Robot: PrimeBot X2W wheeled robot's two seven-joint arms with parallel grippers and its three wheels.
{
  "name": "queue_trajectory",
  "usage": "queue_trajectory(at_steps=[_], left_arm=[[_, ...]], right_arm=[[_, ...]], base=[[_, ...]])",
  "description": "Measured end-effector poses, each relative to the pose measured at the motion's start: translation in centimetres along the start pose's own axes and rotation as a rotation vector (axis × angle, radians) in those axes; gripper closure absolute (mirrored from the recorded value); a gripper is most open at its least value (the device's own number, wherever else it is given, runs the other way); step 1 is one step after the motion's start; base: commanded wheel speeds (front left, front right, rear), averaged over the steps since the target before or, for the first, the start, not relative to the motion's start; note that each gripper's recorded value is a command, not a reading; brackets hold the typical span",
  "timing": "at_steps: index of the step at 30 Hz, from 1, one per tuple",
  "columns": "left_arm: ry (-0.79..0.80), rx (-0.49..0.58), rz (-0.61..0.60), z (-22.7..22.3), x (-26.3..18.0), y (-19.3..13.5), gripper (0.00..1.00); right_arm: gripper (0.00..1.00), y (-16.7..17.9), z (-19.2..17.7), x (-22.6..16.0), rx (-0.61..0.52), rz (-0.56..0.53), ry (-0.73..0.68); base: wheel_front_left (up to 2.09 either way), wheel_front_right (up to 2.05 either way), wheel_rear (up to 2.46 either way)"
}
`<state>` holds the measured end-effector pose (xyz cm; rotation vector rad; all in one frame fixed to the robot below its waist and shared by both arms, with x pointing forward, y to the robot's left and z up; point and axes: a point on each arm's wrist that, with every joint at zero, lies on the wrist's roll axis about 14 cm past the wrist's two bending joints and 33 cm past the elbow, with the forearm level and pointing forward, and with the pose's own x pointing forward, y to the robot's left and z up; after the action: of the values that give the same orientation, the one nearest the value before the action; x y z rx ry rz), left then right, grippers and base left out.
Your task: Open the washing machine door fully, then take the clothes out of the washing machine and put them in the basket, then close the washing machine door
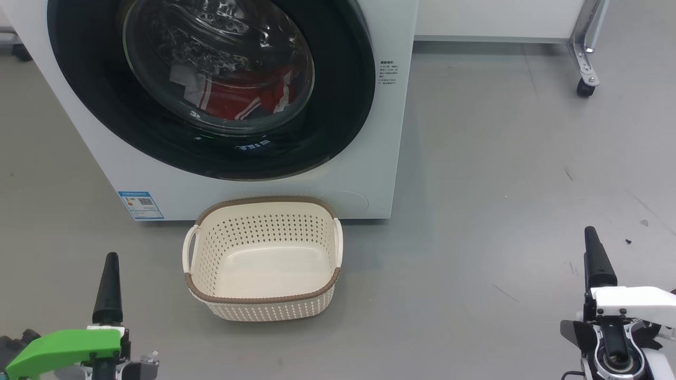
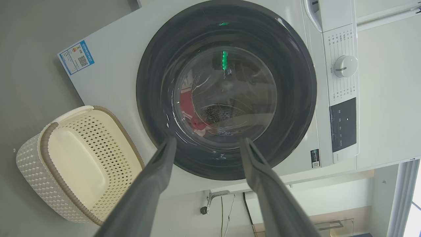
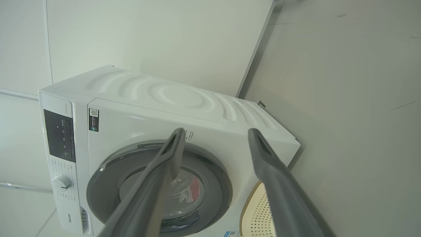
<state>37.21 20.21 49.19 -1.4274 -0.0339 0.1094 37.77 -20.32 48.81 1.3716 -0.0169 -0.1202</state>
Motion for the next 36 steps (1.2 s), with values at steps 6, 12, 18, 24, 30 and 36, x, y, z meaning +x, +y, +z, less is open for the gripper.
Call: queue_trajectory(at_steps=[6,12,18,24,30,36], left_arm=[[-0.009,0.062,-0.031,0.2,0.1,-1.0,0.00],[-0.015,0.171,-0.055,0.3,0.0,-1.7,0.00],[-0.024,0.270,-0.073,0.3,0.0,-2.1,0.00],[-0.010,0.374,-0.089,-0.5,0.0,-2.4,0.00],[0.007,0.472,-0.105,-1.3,0.0,-2.6,0.00],[0.018,0.580,-0.124,-2.0,0.1,-2.9,0.00]], right_arm=[[0.00,0.8,-0.1,0.2,-0.071,0.027,0.000],[0.00,1.7,-0.4,0.3,-0.161,0.056,0.003],[0.00,2.5,-0.7,0.4,-0.261,0.087,0.004],[0.00,3.0,-1.4,0.4,-0.357,0.110,0.015],[0.00,3.1,-2.1,0.4,-0.438,0.124,0.030],[0.00,3.0,-2.7,0.3,-0.517,0.129,0.040]], base=[[0.00,0.00,0.00],[0.00,0.00,0.00],[0.00,0.00,0.00],[0.00,0.00,0.00],[0.00,0.00,0.00],[0.00,0.00,0.00]])
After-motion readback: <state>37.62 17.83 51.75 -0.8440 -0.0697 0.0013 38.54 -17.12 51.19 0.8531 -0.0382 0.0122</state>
